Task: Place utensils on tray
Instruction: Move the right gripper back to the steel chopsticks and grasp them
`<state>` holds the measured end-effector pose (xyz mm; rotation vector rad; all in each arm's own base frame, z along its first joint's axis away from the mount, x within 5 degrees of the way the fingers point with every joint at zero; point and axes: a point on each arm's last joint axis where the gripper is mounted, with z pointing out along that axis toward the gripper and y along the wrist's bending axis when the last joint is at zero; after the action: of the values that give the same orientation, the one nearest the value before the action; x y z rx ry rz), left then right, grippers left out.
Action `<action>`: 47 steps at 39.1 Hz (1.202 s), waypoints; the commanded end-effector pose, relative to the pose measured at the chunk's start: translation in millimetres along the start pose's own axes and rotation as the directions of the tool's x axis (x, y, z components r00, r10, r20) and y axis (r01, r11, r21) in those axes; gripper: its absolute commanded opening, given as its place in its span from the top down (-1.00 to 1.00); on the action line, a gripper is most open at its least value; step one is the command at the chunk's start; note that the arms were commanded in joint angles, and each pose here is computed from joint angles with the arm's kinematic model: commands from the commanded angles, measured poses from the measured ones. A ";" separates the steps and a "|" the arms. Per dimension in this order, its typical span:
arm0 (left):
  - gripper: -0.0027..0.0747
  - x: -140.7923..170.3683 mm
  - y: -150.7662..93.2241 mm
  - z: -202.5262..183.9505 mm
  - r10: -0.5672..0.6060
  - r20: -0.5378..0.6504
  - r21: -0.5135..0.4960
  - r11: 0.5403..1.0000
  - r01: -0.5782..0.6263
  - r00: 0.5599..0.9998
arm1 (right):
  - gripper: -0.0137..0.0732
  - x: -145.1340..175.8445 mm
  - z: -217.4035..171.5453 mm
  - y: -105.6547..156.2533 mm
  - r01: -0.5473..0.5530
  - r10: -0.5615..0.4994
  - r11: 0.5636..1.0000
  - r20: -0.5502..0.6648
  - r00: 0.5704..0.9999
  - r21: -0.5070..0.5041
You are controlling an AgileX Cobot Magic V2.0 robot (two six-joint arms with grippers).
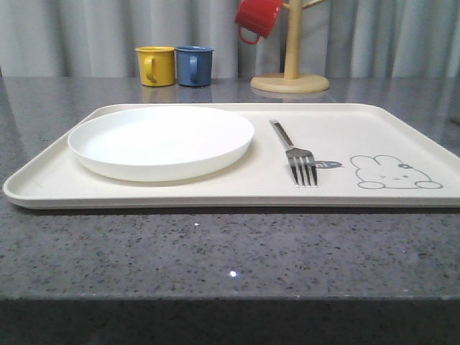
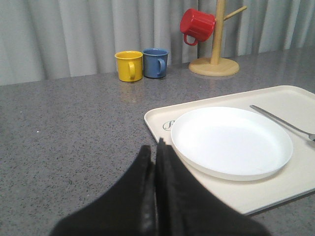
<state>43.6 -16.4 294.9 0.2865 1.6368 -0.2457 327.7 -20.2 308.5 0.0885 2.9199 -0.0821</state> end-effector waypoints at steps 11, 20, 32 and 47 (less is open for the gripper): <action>0.98 -15.4 0.3 -1.9 -0.015 0.097 -0.001 1.000 0.015 0.995 | -0.24 -3.5 23.2 -2.5 0.025 -0.028 0.999 -0.074 0.997 -0.040; 0.98 -15.4 0.3 -1.9 -0.015 0.097 -0.001 1.000 0.015 0.995 | -0.15 -7.4 38.5 -1.0 0.023 -0.028 0.998 -0.109 0.994 -0.051; 0.98 -15.4 0.3 -1.9 -0.015 0.097 -0.001 1.000 0.015 0.995 | 0.78 -6.2 36.7 -1.1 0.022 -0.029 0.998 -0.125 0.992 -0.052; 0.98 -15.4 0.3 -1.9 -0.015 0.097 -0.001 1.000 0.015 0.995 | 0.82 9.8 -29.5 4.7 -0.077 0.076 0.996 -0.004 0.997 -0.053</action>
<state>43.6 -16.4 294.9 0.2865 1.6368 -0.2457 338.0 -20.0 295.1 0.1349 2.9394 -0.0039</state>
